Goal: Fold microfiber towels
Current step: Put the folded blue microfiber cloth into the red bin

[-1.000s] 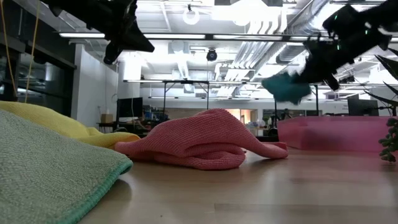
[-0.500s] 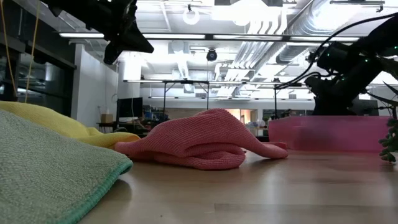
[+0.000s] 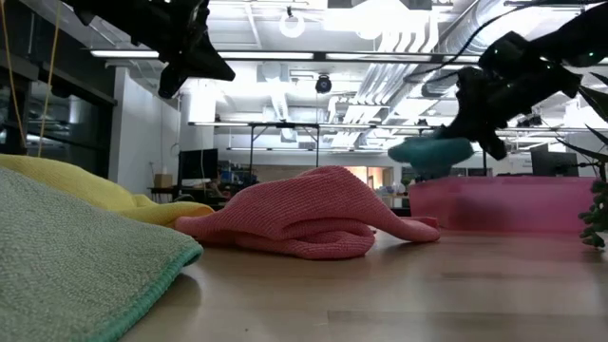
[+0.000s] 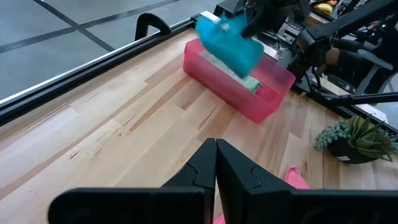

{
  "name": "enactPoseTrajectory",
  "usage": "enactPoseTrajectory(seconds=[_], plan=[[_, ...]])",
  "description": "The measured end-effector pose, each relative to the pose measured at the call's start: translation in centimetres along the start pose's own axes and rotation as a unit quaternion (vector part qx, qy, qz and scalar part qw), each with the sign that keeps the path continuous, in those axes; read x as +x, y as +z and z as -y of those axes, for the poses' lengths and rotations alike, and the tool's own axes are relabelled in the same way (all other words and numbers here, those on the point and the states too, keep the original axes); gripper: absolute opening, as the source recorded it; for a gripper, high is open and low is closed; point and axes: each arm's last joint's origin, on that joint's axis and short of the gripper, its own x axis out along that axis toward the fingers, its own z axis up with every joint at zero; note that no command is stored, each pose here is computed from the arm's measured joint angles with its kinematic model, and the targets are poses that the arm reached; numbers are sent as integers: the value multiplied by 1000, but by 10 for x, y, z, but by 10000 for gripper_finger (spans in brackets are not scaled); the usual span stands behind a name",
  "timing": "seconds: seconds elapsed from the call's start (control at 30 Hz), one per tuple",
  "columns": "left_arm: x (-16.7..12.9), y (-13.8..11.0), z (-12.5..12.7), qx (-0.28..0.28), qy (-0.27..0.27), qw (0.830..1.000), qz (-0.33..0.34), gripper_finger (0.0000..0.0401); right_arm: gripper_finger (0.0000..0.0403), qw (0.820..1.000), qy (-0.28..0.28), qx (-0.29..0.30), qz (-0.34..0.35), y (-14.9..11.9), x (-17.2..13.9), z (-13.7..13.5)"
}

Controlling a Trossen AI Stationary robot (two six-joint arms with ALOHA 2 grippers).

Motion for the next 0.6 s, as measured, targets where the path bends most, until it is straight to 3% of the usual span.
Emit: enactPoseTrajectory(seconds=[0.23, 0.33, 0.5, 0.6], plan=[[0, 0, 0, 1, -3, 1000, -1, 0, 0, 997, -77, -5, -28, -8, 1, 9], [0, 0, 0, 0, -3, 1000, -1, 0, 0, 991, -126, 23, -22, -9, 0, 14], [0, 0, 0, 0, -3, 1000, -1, 0, 0, 982, -167, 78, -44, -16, 1, 18], [0, 0, 0, 0, -3, 1000, -2, 0, 0, 980, -177, 82, -51, -18, 4, 18]])
